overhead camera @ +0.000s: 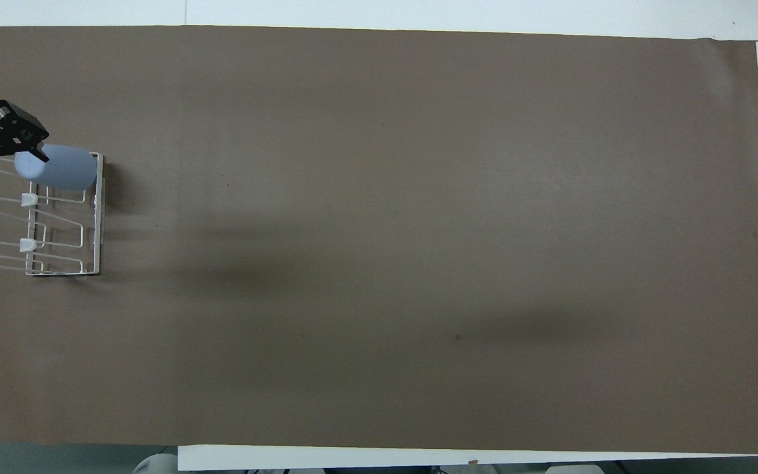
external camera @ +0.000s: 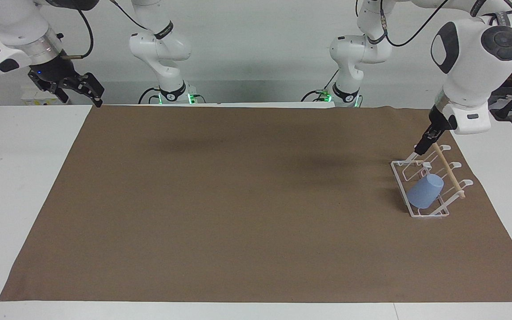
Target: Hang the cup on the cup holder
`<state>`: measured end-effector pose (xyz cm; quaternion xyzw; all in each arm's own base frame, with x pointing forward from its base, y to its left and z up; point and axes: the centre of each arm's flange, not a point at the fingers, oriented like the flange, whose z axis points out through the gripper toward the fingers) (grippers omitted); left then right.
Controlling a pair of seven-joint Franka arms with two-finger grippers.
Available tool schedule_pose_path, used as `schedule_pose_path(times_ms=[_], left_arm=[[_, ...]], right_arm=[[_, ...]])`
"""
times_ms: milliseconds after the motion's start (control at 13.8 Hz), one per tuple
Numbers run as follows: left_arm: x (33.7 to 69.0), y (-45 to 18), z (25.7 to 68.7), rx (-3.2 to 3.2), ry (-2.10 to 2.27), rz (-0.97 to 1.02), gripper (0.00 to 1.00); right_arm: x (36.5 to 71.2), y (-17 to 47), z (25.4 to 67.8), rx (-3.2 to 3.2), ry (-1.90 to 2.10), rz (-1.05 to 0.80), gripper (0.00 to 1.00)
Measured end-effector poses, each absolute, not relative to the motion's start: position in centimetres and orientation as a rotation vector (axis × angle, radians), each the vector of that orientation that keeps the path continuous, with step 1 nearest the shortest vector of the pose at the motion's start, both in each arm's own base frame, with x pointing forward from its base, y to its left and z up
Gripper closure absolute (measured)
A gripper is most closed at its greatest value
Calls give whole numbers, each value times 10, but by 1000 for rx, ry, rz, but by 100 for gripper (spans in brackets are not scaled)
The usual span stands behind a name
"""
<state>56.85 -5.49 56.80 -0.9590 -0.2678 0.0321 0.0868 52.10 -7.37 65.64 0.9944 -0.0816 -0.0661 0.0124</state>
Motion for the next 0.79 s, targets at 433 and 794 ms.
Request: schedule_pose_path(times_ms=[433, 794], left_arm=[[562, -56, 577, -3032, -55, 172, 0], [558, -46, 618, -3056, 156, 58, 0]], right_arm=[[521, -74, 656, 3100, -255, -206, 0], [521, -74, 656, 3100, -256, -207, 0]])
